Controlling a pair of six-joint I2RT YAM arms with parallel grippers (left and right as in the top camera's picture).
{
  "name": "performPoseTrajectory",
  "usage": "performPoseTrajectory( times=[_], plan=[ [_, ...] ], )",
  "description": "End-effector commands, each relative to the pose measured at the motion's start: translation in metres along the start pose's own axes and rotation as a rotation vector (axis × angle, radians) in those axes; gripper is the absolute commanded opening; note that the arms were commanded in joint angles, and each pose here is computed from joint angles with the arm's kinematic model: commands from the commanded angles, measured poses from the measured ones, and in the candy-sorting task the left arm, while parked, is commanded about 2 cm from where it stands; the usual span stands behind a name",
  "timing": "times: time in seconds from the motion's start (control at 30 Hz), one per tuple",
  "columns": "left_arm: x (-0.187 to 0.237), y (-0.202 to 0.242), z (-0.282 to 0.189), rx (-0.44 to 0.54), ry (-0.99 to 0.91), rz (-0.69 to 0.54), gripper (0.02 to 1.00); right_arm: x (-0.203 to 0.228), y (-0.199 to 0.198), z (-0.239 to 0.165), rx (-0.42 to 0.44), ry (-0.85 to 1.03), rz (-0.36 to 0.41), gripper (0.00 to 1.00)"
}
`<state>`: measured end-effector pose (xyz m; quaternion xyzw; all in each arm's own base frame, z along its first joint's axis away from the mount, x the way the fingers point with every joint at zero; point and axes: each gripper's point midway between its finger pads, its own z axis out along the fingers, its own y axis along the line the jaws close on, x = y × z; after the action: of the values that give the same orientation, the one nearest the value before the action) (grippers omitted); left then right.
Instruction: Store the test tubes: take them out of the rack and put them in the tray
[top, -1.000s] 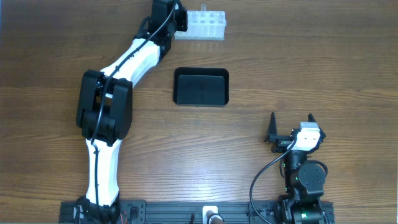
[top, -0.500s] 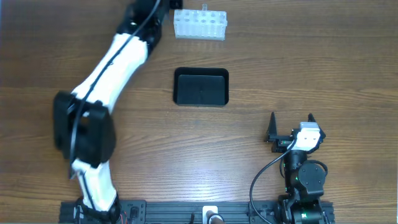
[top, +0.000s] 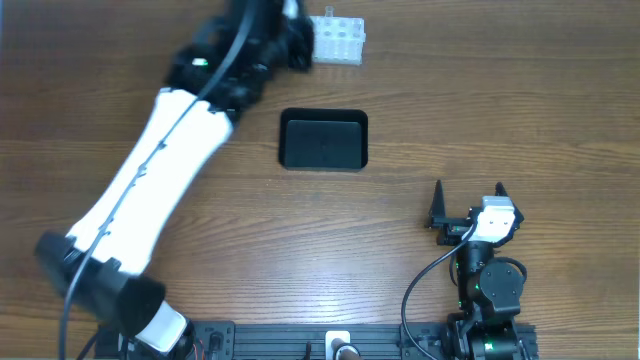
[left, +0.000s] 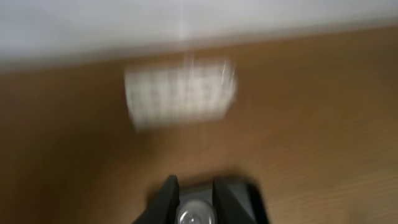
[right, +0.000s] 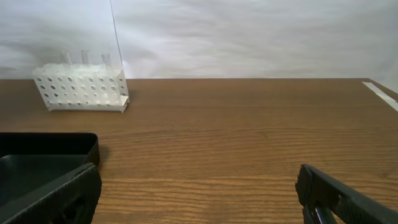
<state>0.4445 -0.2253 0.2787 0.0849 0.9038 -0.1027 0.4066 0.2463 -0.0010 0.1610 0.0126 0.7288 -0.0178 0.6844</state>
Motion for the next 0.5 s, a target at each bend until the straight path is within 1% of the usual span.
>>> performPoseTrajectory(
  times=[0.03, 0.13, 0.2, 0.5],
  plan=[
    [0.082, 0.004, 0.054, -0.225, 0.22, -0.108, 0.042, 0.001, 0.002, 0.0, -0.011, -0.002, 0.003, 0.993],
    [0.108, 0.004, 0.074, -0.271, 0.283, -0.067, 0.04, 0.001, 0.002, 0.0, -0.011, -0.002, 0.003, 0.993],
    [0.116, 0.005, 0.081, -0.285, 0.306, -0.058, 0.04, 0.001, 0.002, 0.0, -0.011, -0.002, 0.003, 0.993],
    [0.138, 0.023, 0.101, -0.329, 0.376, -0.06, 0.04, 0.001, 0.002, 0.0, -0.011, -0.002, 0.003, 0.991]
  ],
)
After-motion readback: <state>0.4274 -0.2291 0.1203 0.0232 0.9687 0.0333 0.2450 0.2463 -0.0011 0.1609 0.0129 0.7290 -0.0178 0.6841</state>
